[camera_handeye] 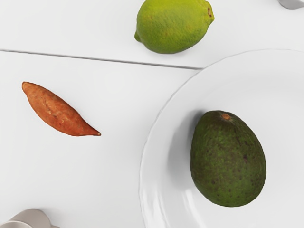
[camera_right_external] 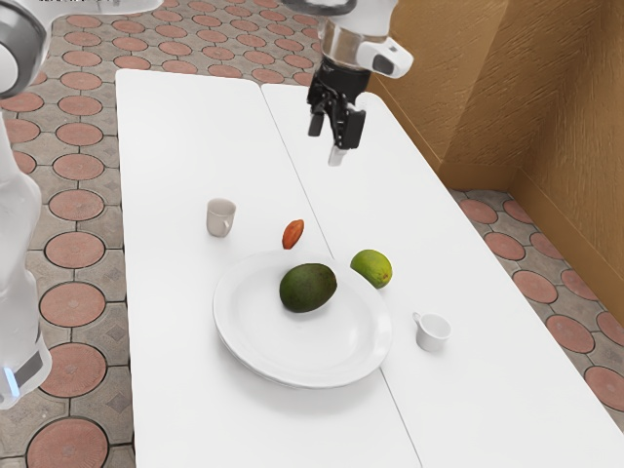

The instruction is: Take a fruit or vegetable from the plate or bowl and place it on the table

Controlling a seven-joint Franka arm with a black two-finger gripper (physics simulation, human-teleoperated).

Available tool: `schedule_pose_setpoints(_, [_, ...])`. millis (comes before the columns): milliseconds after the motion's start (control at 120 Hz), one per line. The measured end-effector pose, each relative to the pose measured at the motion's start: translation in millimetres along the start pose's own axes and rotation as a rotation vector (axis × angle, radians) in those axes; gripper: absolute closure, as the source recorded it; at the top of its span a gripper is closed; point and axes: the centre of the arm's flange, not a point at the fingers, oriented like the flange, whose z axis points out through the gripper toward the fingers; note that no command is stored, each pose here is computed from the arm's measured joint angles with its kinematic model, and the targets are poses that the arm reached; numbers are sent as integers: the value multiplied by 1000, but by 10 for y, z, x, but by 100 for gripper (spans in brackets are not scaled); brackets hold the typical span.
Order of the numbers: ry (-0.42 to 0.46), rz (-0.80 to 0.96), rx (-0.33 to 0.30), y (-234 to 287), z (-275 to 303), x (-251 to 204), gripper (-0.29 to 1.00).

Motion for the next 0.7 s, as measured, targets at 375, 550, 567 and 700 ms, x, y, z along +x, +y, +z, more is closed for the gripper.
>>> schedule_pose_setpoints(375, [45,-108,64,1016,907,-188,0])
schedule_pose_setpoints(550, [30,-220,54,1072,1244,-207,0])
schedule_pose_setpoints(567, [29,-230,52,1070,1261,-216,0])
schedule_pose_setpoints(700, [29,-307,33,1034,1326,-293,0])
